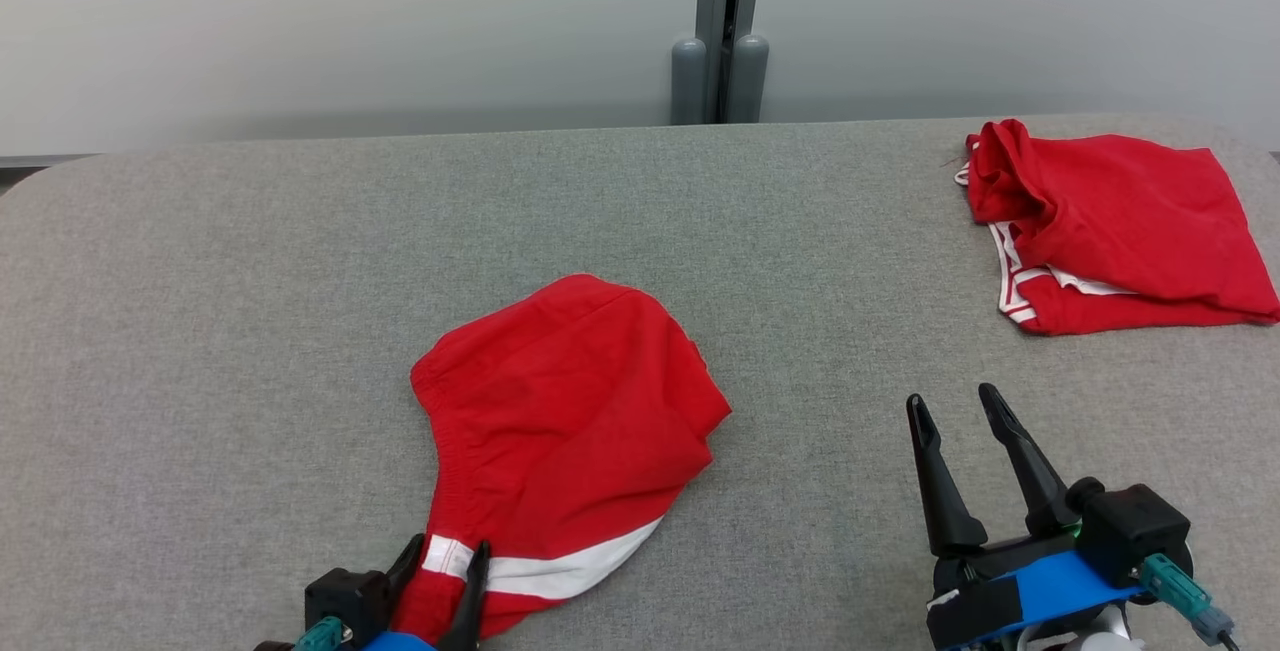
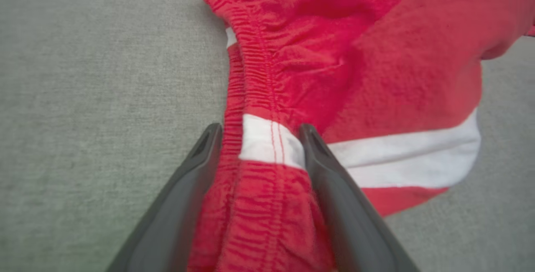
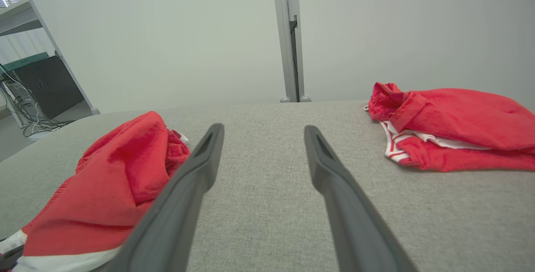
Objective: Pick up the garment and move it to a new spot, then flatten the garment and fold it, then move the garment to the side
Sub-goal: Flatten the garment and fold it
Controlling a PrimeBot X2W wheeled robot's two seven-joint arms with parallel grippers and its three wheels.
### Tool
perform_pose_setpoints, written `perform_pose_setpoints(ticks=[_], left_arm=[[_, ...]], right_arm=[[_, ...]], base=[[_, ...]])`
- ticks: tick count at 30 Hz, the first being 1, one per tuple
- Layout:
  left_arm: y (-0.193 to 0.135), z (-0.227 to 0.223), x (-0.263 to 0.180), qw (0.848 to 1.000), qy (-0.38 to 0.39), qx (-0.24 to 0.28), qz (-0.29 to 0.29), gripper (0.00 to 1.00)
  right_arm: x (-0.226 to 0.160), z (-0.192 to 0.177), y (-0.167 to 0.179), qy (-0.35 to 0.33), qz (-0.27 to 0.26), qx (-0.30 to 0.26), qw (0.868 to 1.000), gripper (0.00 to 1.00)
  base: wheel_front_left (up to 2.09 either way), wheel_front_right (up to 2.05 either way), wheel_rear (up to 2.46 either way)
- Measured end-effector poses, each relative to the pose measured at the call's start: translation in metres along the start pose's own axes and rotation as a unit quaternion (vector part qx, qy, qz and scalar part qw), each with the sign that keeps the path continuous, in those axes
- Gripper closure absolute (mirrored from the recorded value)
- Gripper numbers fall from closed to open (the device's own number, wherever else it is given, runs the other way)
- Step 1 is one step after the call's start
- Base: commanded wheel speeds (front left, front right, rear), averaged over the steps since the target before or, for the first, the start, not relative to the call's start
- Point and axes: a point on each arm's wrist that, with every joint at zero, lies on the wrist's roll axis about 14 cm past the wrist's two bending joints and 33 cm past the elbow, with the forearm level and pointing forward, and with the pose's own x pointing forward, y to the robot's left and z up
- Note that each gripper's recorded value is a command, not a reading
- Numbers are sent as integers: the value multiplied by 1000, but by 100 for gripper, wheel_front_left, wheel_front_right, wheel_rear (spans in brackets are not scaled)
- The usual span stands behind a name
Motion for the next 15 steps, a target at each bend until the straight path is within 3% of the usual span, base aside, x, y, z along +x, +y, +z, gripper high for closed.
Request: perform_pose_setpoints(ticks=[5,6,9,11,12,15], left_arm=[[-13,-2,2,1000,3,-2,-18,0],[-14,-2,3,1000,3,-1,-21,4],[-23,0,4,999,0,0,-34,36],[-27,0,4,999,0,0,-39,92],[-29,0,4,999,1,1,-42,100],[-31,3,6,999,-4,-1,-47,100]], right_arm=[[2,1,1,-1,1,0,1000,0],[2,1,1,-2,2,0,1000,0],[3,2,2,-4,3,0,1000,0],[3,2,2,-3,3,0,1000,0],[3,2,2,-3,3,0,1000,0],[3,1,2,-3,3,1,1000,0]], base=[[0,0,0],[0,0,0],[0,0,0],[0,0,0],[0,0,0],[0,0,0]])
